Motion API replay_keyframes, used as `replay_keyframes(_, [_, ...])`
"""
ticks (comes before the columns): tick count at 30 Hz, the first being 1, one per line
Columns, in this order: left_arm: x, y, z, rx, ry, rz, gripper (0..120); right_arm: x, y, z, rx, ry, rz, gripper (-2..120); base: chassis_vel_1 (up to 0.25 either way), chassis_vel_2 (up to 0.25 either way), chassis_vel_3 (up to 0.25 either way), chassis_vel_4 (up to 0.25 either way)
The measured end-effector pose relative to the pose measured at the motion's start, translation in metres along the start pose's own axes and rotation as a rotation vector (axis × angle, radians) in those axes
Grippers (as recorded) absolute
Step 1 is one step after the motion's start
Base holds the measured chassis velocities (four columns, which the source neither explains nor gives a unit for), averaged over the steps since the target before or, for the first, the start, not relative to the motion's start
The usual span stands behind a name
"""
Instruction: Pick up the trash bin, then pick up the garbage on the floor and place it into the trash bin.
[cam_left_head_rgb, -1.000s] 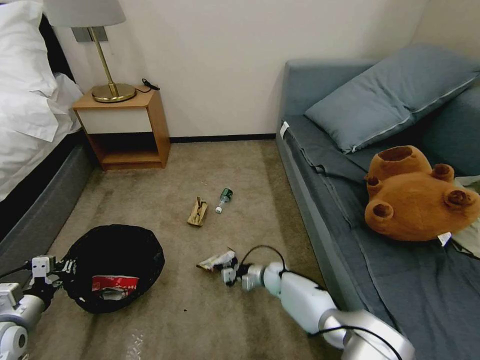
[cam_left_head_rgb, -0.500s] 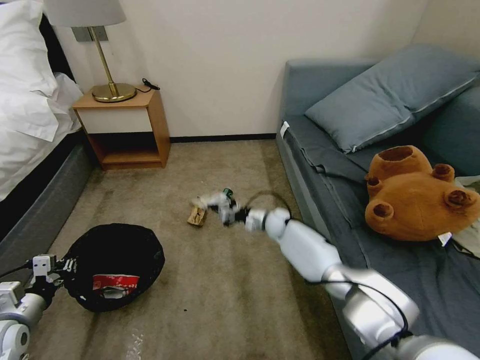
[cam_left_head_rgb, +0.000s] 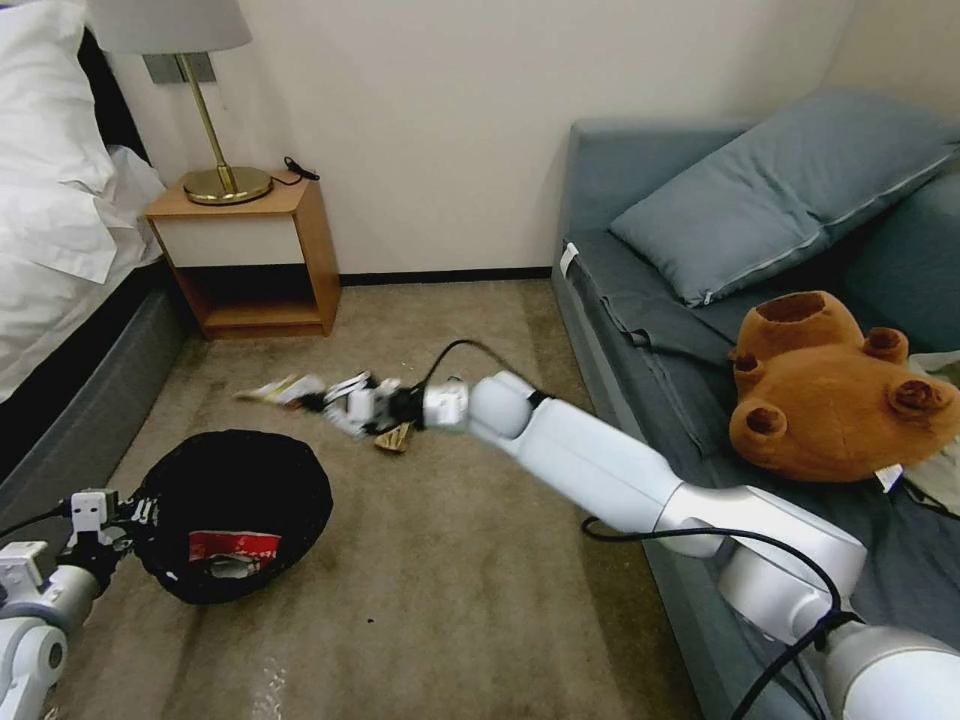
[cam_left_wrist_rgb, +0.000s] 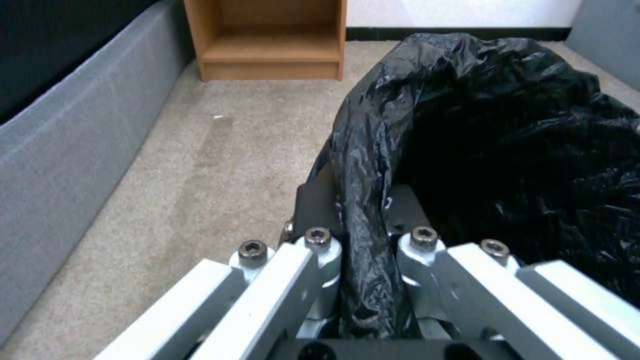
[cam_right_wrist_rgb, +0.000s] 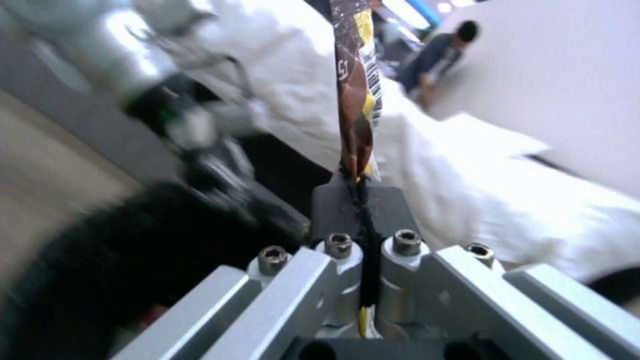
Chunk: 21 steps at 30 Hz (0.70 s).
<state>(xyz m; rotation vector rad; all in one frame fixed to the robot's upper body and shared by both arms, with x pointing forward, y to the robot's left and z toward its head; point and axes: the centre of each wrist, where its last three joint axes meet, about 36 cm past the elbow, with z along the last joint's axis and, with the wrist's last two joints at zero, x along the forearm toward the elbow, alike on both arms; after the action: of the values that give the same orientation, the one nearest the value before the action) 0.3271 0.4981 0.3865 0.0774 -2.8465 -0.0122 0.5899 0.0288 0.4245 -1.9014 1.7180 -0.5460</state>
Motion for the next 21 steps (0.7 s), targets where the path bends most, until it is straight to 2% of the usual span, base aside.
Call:
replay_keyframes(3, [-0.001, -0.003, 0.000, 0.005, -0.003, 0.003, 5, -0.008, 0.007, 0.003, -0.019, -0.004, -0.019, 0, 0.000, 0.000, 0.000, 0.000])
replay_keyframes(5, [-0.005, -0.007, 0.001, 0.017, -0.015, 0.011, 5, -0.027, 0.028, 0.018, -0.066, 0.008, -0.067, 0, 0.000, 0.000, 0.000, 0.000])
replay_keyframes(12, [-0.006, -0.004, 0.004, 0.025, -0.017, 0.019, 5, -0.041, 0.050, 0.042, -0.087, 0.051, -0.107, 0, 0.000, 0.000, 0.000, 0.000])
replay_keyframes(16, [-0.009, -0.002, 0.006, 0.026, -0.016, 0.028, 5, -0.049, 0.063, 0.053, -0.097, 0.107, -0.068, 0, 0.000, 0.000, 0.000, 0.000])
replay_keyframes(18, [-0.012, -0.004, 0.006, 0.029, -0.016, 0.038, 5, -0.048, 0.069, 0.058, -0.099, 0.141, -0.050, 9, 0.000, 0.000, 0.000, 0.000])
replay_keyframes(20, [-0.013, -0.006, 0.007, 0.031, -0.016, 0.042, 5, -0.048, 0.070, 0.059, -0.097, 0.146, -0.051, 11, 0.000, 0.000, 0.000, 0.000])
replay_keyframes(21, [-0.015, -0.009, 0.008, 0.037, -0.017, 0.050, 5, -0.047, 0.071, 0.059, -0.096, 0.151, -0.049, 19, 0.000, 0.000, 0.000, 0.000])
